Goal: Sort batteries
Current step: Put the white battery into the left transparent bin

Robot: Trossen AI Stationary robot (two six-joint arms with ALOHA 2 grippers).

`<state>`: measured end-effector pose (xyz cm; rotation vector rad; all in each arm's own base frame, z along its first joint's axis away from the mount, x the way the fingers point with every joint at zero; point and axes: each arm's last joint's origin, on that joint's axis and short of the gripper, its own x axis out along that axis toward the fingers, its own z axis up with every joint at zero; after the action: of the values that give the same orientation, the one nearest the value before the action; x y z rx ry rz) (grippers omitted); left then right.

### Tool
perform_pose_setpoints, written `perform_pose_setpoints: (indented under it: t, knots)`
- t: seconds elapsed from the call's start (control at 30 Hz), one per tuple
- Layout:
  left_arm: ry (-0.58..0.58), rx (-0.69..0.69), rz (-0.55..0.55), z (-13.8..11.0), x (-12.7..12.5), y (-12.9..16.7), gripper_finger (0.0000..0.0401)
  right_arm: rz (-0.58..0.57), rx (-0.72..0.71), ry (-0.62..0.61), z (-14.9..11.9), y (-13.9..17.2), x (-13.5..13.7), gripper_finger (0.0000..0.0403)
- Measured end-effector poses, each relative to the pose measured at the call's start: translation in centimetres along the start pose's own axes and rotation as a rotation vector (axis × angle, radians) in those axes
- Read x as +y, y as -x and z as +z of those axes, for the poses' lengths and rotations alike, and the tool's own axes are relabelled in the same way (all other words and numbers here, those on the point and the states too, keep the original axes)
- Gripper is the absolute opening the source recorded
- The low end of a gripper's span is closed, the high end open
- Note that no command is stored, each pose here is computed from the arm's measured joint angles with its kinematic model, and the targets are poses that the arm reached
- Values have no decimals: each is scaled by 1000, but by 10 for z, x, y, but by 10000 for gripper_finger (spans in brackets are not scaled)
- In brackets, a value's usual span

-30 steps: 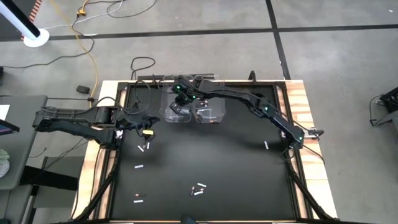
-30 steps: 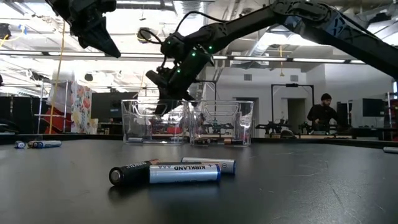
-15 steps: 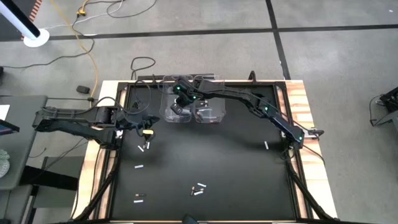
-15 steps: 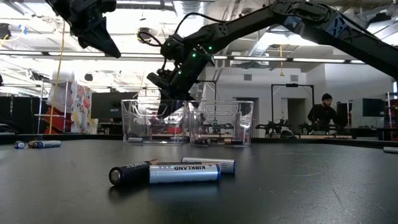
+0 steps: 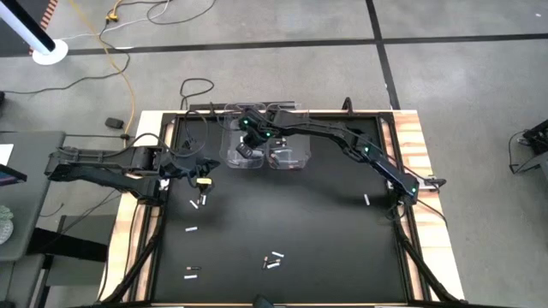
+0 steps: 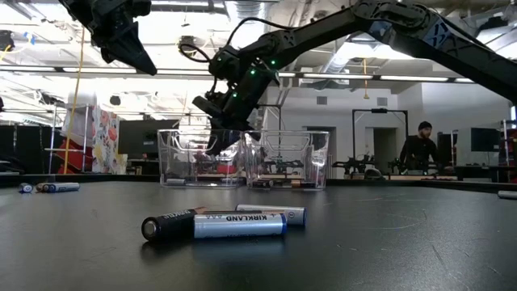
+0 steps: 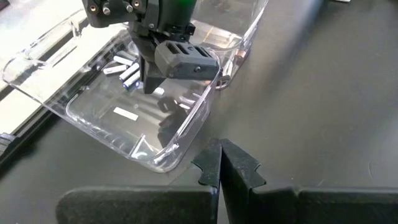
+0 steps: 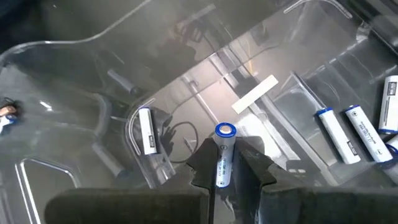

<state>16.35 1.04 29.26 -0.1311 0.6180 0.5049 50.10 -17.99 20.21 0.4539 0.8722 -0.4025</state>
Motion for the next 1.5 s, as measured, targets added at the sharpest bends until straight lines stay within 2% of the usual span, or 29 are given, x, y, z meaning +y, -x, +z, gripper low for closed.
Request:
perform_pose_setpoints:
  t: [0.5,0.87,1.07,1.2,1.33,1.5]
  knots:
    - [0,0,0,0,0,0,0,-2,3,1,0,0,-1,60]
    - [0,0,-1,0,0,0,0,-2,3,1,0,0,-1,126]
    - [0,0,-1,0,0,0,0,-3,4,21,1,5,-1,142]
    - [0,-1,-1,0,0,0,0,-6,3,51,11,30,0,141]
    - [4,-1,-2,0,0,0,0,-19,44,112,18,75,1,136]
    - [5,6,0,0,-1,-2,0,-53,106,95,15,129,-2,132]
